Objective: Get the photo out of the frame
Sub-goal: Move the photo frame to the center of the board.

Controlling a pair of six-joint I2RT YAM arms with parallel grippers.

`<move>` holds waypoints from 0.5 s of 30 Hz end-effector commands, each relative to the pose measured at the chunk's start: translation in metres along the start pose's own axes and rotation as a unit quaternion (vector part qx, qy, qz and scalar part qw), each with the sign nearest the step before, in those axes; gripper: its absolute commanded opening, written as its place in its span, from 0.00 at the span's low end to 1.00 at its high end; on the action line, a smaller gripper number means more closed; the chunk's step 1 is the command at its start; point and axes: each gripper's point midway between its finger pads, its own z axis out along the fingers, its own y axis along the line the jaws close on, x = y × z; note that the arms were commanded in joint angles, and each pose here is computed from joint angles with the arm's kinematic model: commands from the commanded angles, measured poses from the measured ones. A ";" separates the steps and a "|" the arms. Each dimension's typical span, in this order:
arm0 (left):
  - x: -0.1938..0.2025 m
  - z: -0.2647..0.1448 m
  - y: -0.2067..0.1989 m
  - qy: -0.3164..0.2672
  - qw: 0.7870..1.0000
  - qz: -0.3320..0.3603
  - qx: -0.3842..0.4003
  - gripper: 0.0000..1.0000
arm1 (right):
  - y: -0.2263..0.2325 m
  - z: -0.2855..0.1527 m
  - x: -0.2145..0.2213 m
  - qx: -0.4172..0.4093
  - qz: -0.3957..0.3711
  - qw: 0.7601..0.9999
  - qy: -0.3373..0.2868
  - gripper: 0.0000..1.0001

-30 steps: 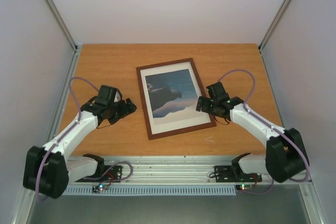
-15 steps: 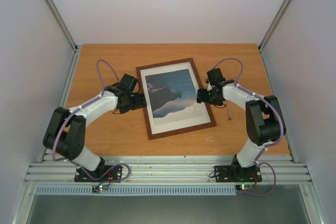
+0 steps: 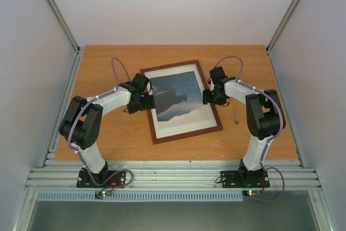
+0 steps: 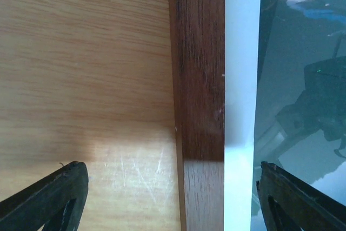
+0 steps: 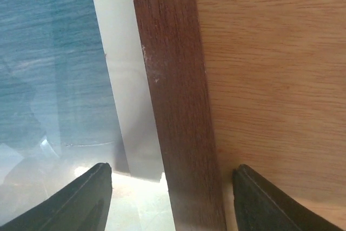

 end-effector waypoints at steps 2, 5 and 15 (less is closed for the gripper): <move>-0.008 0.007 -0.008 -0.005 1.000 0.020 -0.003 0.83 | -0.002 0.000 0.009 -0.001 -0.004 1.000 0.017 0.57; -0.006 0.007 -0.010 -0.005 1.000 0.024 -0.003 0.79 | -0.005 -0.006 0.018 0.003 0.005 1.000 0.016 0.47; 0.003 0.005 -0.030 0.002 0.999 0.052 0.012 0.52 | -0.018 -0.017 0.061 0.019 0.032 0.999 0.027 0.33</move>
